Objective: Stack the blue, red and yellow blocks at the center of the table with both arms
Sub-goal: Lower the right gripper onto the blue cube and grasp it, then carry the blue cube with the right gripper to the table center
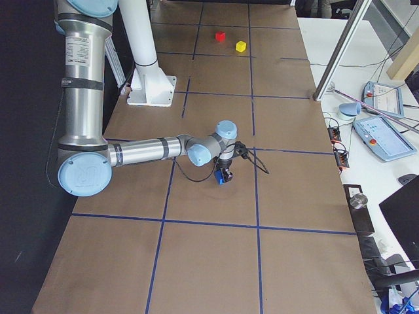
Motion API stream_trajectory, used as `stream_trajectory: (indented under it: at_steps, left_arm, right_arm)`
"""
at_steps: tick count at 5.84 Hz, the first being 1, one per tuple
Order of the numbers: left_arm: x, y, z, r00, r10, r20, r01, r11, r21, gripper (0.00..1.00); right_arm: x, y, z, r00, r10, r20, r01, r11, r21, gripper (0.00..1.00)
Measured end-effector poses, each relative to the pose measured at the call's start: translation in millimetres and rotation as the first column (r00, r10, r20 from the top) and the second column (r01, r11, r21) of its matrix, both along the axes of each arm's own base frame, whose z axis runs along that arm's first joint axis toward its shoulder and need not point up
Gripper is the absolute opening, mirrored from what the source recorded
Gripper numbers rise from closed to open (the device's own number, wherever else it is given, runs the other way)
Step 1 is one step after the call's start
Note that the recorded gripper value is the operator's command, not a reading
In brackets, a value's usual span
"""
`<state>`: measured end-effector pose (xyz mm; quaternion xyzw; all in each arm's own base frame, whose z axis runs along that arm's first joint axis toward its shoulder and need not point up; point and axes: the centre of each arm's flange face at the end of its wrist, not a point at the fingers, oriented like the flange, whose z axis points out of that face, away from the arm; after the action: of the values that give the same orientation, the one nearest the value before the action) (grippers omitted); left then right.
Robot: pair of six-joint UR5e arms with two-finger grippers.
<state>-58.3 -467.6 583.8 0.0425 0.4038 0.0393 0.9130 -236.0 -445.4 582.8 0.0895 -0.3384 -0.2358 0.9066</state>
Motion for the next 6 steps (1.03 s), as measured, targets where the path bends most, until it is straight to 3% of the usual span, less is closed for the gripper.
stream_trajectory:
  at_steps: [1,2,3,4,5,6]
  left_arm:
    - [0.0,0.3,-0.6,1.0,0.0,-0.001,0.0,1.0,0.001,1.0]
    - [0.1,0.6,-0.9,1.0,0.0,-0.002,0.0,1.0,0.001,1.0]
    - [0.2,0.6,-1.1,1.0,0.001,-0.003,-0.001,1.0,0.003,1.0]
    - [0.2,0.7,-1.4,1.0,0.001,-0.003,-0.001,1.0,0.004,1.0]
    - [0.3,0.3,-3.6,1.0,0.001,-0.004,-0.001,1.0,0.008,1.0]
    - [0.5,-0.2,-7.0,1.0,0.0,-0.008,0.0,1.0,0.014,1.0]
  right_arm:
    - [-9.6,-12.1,-33.4,1.0,0.003,0.017,-0.003,1.0,0.012,0.0]
    - [-25.8,-29.1,-93.6,0.999,0.032,0.024,-0.032,0.999,-0.012,0.0]
    - [-56.6,-37.7,-165.0,0.994,0.102,0.034,-0.099,0.991,-0.086,0.0]
    - [-105.3,-32.0,-230.9,0.979,0.198,0.051,-0.185,0.963,-0.198,0.0]
    - [-164.7,-20.6,-290.4,0.951,0.306,0.055,-0.272,0.905,-0.327,0.0]
    - [-224.0,-15.7,-333.9,0.927,0.374,0.034,-0.328,0.85,-0.413,0.0]
